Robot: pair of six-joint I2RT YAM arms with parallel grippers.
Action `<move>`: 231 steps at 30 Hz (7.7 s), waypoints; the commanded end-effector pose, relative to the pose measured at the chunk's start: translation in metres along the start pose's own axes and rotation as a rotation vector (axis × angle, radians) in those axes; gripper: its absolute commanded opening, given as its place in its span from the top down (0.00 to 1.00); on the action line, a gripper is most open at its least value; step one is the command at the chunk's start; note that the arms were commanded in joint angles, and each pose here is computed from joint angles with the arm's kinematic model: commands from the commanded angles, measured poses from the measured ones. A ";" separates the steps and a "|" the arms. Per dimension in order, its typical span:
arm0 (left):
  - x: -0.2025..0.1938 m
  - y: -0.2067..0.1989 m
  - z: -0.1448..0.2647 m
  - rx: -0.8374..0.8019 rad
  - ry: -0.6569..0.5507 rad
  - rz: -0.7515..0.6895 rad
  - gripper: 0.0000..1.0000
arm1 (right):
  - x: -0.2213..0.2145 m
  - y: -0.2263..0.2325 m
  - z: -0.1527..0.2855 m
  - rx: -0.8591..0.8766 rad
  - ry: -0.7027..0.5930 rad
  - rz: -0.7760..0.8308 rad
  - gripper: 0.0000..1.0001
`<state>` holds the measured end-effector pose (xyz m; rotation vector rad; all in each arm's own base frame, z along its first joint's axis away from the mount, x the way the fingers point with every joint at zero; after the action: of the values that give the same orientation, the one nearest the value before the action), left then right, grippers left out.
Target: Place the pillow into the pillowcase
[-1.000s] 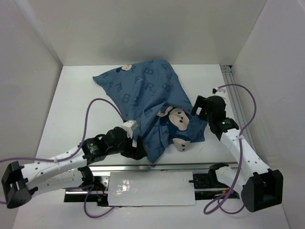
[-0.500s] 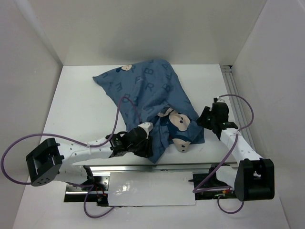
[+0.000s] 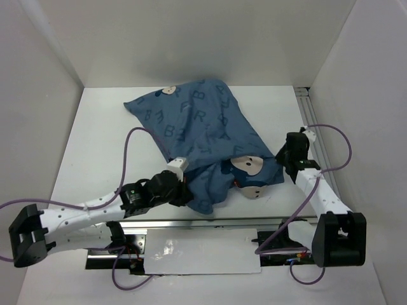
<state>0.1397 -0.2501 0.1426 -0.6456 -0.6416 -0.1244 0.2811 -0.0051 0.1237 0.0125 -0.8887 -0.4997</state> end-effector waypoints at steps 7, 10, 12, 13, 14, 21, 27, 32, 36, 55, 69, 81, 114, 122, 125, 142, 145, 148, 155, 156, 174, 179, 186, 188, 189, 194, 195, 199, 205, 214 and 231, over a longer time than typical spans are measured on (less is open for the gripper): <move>-0.060 0.040 0.036 0.029 0.221 -0.003 1.00 | 0.093 -0.031 -0.048 -0.281 -0.180 -0.085 1.00; -0.070 0.032 0.040 -0.062 0.287 -0.025 1.00 | 0.107 -0.032 -0.077 -0.245 -0.127 -0.037 1.00; -0.069 0.026 0.041 -0.090 0.300 -0.034 0.66 | 0.117 -0.026 -0.087 -0.235 -0.086 0.003 1.00; -0.064 0.022 0.042 -0.106 0.288 -0.058 0.43 | 0.111 -0.028 -0.097 -0.247 -0.051 0.010 0.97; -0.054 0.012 0.043 -0.133 0.263 -0.069 0.01 | 0.112 -0.026 -0.100 -0.241 -0.041 0.020 0.89; 0.025 -0.018 0.055 -0.039 -0.006 -0.129 0.00 | 0.132 -0.022 -0.066 -0.241 -0.084 -0.008 0.00; 0.149 0.009 0.010 0.276 -0.216 -0.043 0.00 | 0.093 0.037 -0.010 -0.032 -0.040 0.064 0.00; 0.254 0.075 -0.060 0.510 -0.208 0.000 0.00 | 0.032 0.071 0.014 0.168 0.087 0.129 0.00; 0.309 0.116 -0.129 0.602 -0.149 0.003 0.02 | 0.008 0.084 0.021 0.229 0.151 0.165 0.00; 0.192 0.137 -0.114 0.441 -0.012 0.083 0.25 | 0.076 0.145 -0.181 0.186 0.130 0.223 0.00; 0.192 0.198 0.082 0.722 -0.337 0.576 0.01 | 0.103 0.039 -0.011 0.013 -0.085 -0.044 0.00; 0.073 0.272 0.094 0.771 -0.355 0.955 0.01 | 0.003 -0.034 0.041 -0.178 0.069 -0.272 0.00; 0.196 0.262 0.133 0.716 -0.742 0.575 1.00 | 0.065 -0.027 0.039 -0.051 -0.330 -0.361 1.00; 0.308 0.180 0.252 0.636 -1.096 0.458 1.00 | 0.158 -0.034 0.103 -0.153 -0.638 -0.383 1.00; 0.377 0.117 0.319 0.521 -1.243 0.296 1.00 | 0.170 -0.036 0.111 -0.179 -0.669 -0.368 1.00; 0.380 -0.093 0.535 0.317 -1.804 -0.286 1.00 | 0.268 -0.015 0.226 -0.033 -1.020 -0.406 1.00; 0.360 -0.099 0.562 0.395 -1.910 -0.259 1.00 | 0.286 -0.031 0.273 -0.135 -1.137 -0.440 1.00; 0.331 -0.116 0.587 0.377 -1.996 -0.286 1.00 | 0.293 -0.048 0.306 -0.241 -1.228 -0.473 1.00; 0.270 -0.124 0.625 0.409 -2.075 -0.281 1.00 | 0.314 -0.074 0.396 -0.504 -1.279 -0.419 1.00; 0.262 -0.124 0.629 0.398 -2.089 -0.276 1.00 | 0.313 -0.077 0.403 -0.527 -1.277 -0.411 1.00; 0.363 0.013 0.429 0.618 -1.619 0.063 1.00 | 0.291 0.010 0.256 -0.407 -0.986 -0.143 1.00; 0.370 0.100 0.291 0.673 -1.374 0.145 1.00 | 0.251 0.050 0.111 -0.360 -0.766 -0.072 1.00; 0.342 0.284 0.088 0.779 -0.900 0.404 1.00 | 0.189 0.067 -0.102 -0.090 -0.473 -0.008 0.86; 0.322 0.346 0.031 0.847 -0.675 0.549 0.54 | 0.184 0.076 -0.154 -0.083 -0.394 0.032 0.39; 0.360 0.348 0.035 0.825 -0.707 0.560 0.50 | 0.170 0.072 -0.169 -0.095 -0.259 0.069 0.31; 0.362 0.378 0.011 0.906 -0.550 0.603 0.41 | 0.204 0.096 -0.182 -0.022 -0.229 0.072 0.02; 0.369 0.373 0.015 0.883 -0.567 0.583 0.00 | 0.210 0.097 -0.171 -0.014 -0.250 0.067 0.00; 0.380 0.345 0.039 0.781 -0.627 0.553 0.00 | 0.223 0.112 -0.127 0.061 -0.310 0.075 0.00; 0.357 0.280 0.097 0.719 -0.633 0.442 0.00 | 0.209 0.107 -0.045 0.092 -0.339 0.056 0.00; 0.230 0.175 0.076 0.375 -0.493 0.379 0.00 | 0.120 0.078 -0.049 0.091 -0.111 0.081 0.12; 0.160 0.160 0.001 0.442 -0.265 0.320 0.00 | 0.087 0.066 -0.223 -0.130 0.029 -0.069 0.57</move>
<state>0.3045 -0.1033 0.1569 -0.3293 -0.7632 0.3801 0.4933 -0.0189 0.0575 -0.0373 -0.7639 -0.5427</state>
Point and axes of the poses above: each gripper's point midway between its finger pads, its own z axis back along the fingers, its own y axis along the line the jaws close on, x = y × z, the point moved 4 cm from there along z, back along the fingers, and after that the axes turned 5 degrees about z, right-handed, at the moved point
